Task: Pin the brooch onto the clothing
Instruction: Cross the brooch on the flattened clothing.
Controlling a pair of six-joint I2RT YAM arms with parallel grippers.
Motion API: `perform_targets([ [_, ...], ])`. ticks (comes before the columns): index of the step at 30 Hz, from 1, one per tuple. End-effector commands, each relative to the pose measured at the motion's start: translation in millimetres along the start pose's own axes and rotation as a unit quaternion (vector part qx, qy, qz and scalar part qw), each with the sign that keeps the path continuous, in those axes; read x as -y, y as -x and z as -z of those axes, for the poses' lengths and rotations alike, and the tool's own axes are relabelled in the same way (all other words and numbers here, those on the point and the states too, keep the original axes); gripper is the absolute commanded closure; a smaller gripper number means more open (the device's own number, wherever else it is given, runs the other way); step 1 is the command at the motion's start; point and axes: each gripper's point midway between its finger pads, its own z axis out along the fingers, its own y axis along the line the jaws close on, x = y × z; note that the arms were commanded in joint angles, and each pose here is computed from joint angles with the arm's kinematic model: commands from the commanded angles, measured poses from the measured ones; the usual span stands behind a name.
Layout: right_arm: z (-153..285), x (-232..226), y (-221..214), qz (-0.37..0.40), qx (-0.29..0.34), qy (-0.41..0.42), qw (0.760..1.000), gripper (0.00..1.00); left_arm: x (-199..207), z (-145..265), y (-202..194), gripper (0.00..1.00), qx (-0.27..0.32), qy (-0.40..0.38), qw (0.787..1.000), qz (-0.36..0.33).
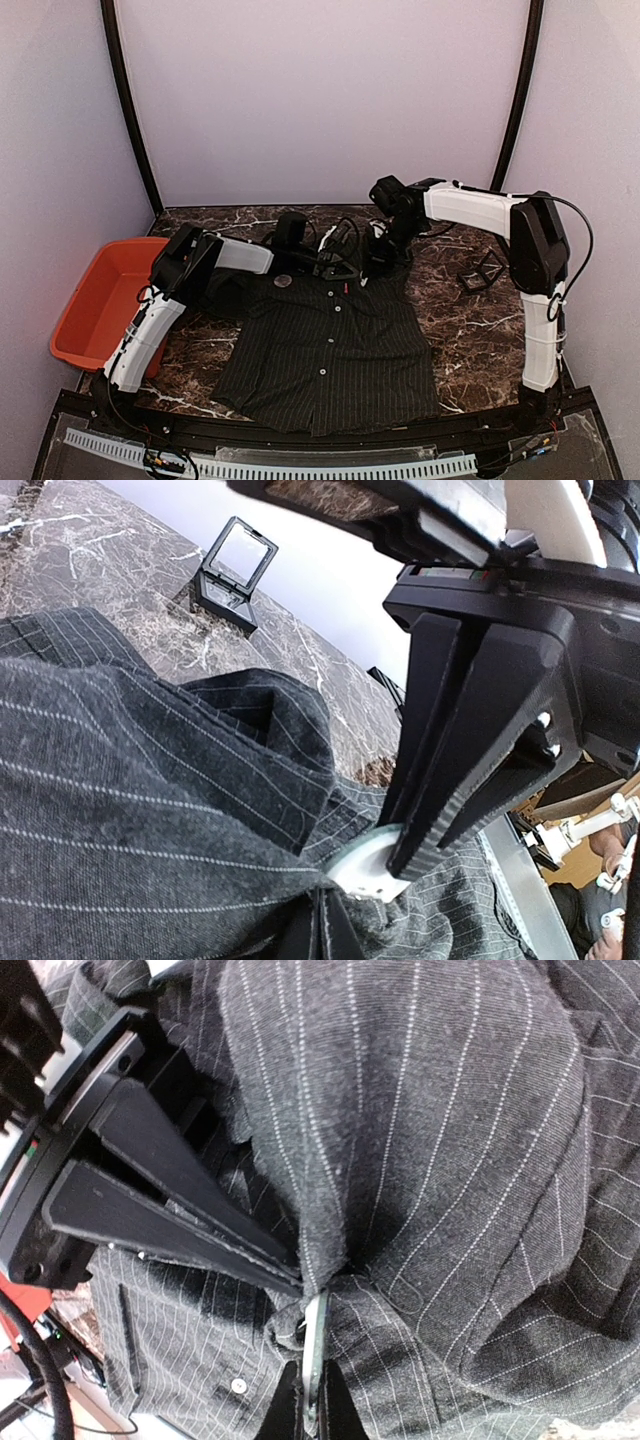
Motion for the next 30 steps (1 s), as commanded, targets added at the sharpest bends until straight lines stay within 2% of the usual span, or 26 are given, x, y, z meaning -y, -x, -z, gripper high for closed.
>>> perform_targets([
  [1, 12, -48, -20, 0.060, -0.020, 0.085, 0.994, 1.00, 17, 5, 27, 0.99, 0.012, 0.021, 0.999, -0.032],
  [13, 22, -62, -24, 0.080, -0.021, 0.110, 0.990, 1.00, 17, 6, 29, 0.99, 0.012, 0.029, 0.999, -0.035],
  [22, 22, -44, -20, 0.047, -0.017, 0.103, 0.993, 1.00, 24, 6, 31, 0.99, 0.014, 0.018, 0.999, -0.030],
  [23, 20, -40, -20, 0.039, -0.019, 0.105, 0.994, 1.00, 27, 6, 33, 0.97, 0.017, 0.011, 0.999, -0.038],
  [25, 21, -38, -20, 0.033, -0.020, 0.115, 0.993, 1.00, 33, 9, 36, 0.84, 0.024, 0.003, 0.999, -0.039],
  [27, 22, -36, -19, 0.028, -0.015, 0.126, 0.992, 1.00, 40, 13, 42, 0.75, 0.033, -0.004, 0.998, -0.044],
  [30, 25, -34, -19, 0.018, -0.017, 0.145, 0.989, 1.00, 54, 22, 51, 0.65, 0.045, -0.020, 0.997, -0.053],
])
